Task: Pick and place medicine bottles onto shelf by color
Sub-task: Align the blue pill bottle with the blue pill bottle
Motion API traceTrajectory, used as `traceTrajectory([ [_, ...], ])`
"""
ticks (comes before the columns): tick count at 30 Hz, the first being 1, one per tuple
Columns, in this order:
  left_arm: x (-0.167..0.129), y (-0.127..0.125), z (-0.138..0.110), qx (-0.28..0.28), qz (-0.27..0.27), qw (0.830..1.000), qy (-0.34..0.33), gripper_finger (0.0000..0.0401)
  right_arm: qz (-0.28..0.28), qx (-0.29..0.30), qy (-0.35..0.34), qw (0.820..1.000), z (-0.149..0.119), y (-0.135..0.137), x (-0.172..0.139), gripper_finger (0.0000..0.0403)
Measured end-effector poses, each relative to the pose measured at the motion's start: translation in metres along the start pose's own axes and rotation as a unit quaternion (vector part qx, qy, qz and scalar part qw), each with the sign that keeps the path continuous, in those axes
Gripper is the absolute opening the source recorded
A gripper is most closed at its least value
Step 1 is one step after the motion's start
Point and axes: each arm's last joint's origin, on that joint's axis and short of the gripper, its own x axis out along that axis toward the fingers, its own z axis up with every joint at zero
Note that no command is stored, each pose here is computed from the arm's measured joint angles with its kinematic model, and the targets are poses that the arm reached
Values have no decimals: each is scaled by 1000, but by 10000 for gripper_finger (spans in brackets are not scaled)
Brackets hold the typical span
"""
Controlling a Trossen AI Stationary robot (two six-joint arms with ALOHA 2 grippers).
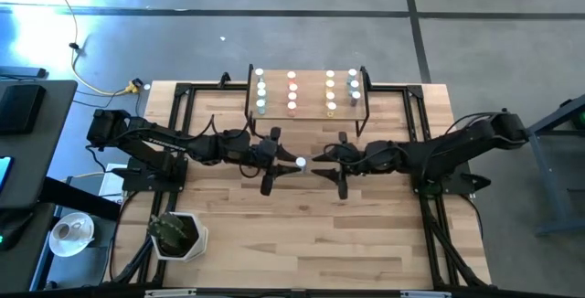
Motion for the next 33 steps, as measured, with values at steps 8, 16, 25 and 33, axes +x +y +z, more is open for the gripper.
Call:
traceTrajectory([
  [8,0,0,-5,-2,2,1000,28,99,-13,-53,-74,996,26,-2,-21,150],
  [16,0,0,-9,-4,3,999,48,99,-19,-114,-68,991,65,3,-26,150],
  [25,-1,0,-10,-3,3,999,52,99,-62,-147,19,987,108,2,-27,150],
  [33,-1,1,-12,-4,4,998,62,99,-51,-127,76,988,100,-12,-13,149],
])
